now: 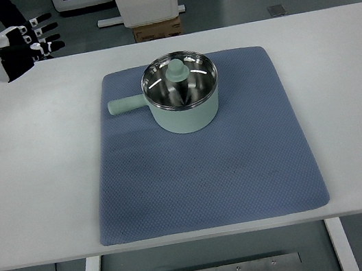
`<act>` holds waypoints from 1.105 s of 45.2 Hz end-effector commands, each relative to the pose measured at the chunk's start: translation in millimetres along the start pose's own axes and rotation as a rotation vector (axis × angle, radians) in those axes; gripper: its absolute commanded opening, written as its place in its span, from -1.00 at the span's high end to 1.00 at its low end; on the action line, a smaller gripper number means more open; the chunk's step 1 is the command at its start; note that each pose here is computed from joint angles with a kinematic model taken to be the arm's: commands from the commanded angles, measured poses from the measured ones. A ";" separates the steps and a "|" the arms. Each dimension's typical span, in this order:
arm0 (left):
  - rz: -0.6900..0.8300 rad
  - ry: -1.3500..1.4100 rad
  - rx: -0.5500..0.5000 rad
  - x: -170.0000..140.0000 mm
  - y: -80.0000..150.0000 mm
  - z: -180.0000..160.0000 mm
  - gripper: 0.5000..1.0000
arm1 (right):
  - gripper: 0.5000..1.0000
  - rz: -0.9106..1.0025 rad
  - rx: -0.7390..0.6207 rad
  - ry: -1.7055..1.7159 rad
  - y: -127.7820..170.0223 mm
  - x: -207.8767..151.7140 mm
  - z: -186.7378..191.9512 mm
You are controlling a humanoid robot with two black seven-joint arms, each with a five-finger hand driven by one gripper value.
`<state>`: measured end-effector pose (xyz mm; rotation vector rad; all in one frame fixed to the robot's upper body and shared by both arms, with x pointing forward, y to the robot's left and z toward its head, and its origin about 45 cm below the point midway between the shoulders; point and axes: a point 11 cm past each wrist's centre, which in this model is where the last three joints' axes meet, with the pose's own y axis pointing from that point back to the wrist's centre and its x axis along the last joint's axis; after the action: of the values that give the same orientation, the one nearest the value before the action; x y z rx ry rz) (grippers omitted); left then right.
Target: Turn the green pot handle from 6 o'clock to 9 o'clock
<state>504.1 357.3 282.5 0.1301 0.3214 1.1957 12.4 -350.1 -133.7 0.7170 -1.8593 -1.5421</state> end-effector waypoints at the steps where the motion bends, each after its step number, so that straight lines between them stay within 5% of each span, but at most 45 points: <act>1: 0.042 0.227 -0.166 6.6 1.4 9.7 -1.00 | -1.00 0.000 0.001 0.000 0.0 0.2 -0.1; 35: 0.144 0.615 -0.454 47.5 33.8 -30.7 -1.00 | -1.00 -0.016 -0.011 -0.004 0.3 -4.7 1.8; 50: 0.188 0.710 -0.452 52.5 39.7 -63.7 -1.00 | -1.00 0.002 -0.018 0.000 -0.1 3.8 8.7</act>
<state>467.1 415.8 225.7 -0.6858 0.6520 1.4448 2.6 -348.5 -134.4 0.7029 -1.8438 -1.5526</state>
